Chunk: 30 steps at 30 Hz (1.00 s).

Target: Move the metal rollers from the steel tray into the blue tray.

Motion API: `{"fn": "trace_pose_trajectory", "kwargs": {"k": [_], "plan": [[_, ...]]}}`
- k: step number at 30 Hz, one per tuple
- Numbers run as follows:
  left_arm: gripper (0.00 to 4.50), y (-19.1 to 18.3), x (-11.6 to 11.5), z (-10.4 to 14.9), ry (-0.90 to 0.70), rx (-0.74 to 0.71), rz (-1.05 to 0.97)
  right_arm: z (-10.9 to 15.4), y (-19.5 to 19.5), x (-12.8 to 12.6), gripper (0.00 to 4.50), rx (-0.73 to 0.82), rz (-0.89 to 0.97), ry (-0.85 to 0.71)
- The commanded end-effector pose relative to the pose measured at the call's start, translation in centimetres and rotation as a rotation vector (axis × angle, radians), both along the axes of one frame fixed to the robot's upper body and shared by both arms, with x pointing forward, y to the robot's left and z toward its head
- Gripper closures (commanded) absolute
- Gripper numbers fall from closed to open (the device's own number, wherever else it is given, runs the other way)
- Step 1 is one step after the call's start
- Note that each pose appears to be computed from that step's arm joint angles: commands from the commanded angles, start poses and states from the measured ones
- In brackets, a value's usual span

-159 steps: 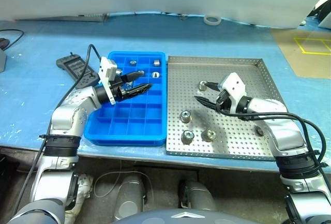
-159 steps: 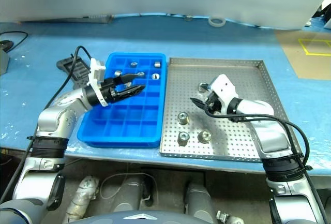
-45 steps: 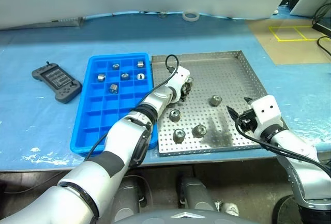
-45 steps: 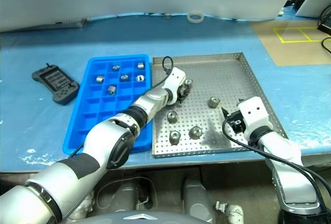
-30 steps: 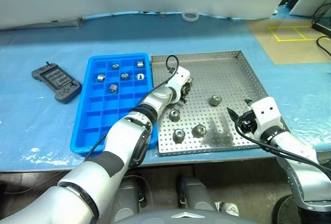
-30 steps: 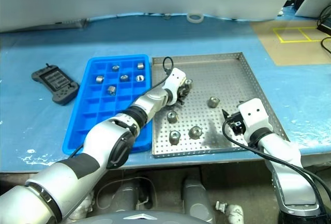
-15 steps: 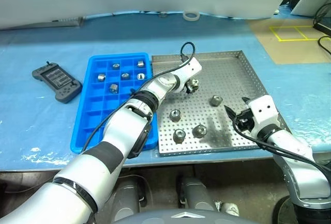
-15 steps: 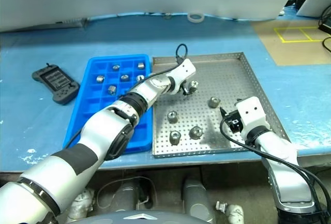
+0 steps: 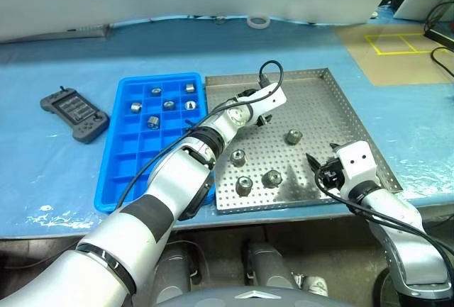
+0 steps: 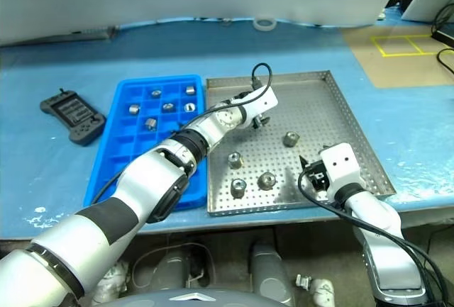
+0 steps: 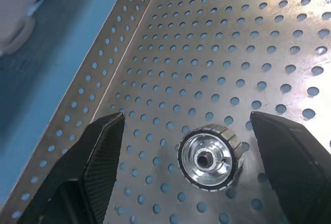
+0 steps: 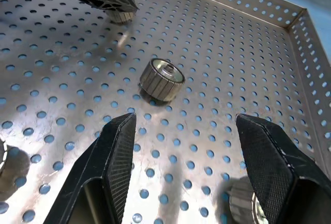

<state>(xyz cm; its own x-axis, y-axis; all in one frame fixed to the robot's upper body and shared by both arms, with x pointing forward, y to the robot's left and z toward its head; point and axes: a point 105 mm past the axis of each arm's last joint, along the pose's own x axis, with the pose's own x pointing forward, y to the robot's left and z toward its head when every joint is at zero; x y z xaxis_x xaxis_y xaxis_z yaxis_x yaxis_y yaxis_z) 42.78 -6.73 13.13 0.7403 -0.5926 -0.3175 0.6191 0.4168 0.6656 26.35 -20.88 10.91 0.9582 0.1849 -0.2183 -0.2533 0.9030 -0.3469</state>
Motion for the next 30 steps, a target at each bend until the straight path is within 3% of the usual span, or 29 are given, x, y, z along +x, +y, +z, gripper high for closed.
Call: {"fn": "trace_pose_trajectory", "kwargs": {"k": [1, 16, 19, 22, 24, 29, 30], "plan": [[0.43, -0.4, -0.3, -0.7, -0.029, 0.040, -0.001, 1.2, 0.1, -0.6, 1.26, -0.020, -0.016, -0.048], [0.43, 2.1, -0.3, -4.1, 0.078, 0.097, 0.072, 1.0, -0.2, -0.9, 1.26, -0.023, -0.046, -0.045], [0.96, 2.5, -0.3, -4.5, 0.109, 0.086, 0.089, 1.0, -0.2, -0.8, 1.26, -0.021, -0.045, -0.044], [1.84, 3.0, -0.1, -4.6, 0.108, 0.089, 0.110, 1.0, -0.2, -0.7, 1.26, -0.021, -0.045, -0.047], [1.84, 3.5, 0.0, -4.9, 0.122, 0.092, 0.115, 1.1, -0.2, -0.5, 1.26, -0.020, -0.043, -0.052], [2.96, 4.5, 0.4, -4.8, 0.128, 0.075, 0.147, 1.2, -0.2, -0.1, 1.26, -0.023, -0.037, -0.055], [2.96, 4.6, 0.5, -4.7, 0.128, 0.073, 0.151, 1.2, -0.2, 0.0, 1.26, -0.022, -0.036, -0.056]]}}
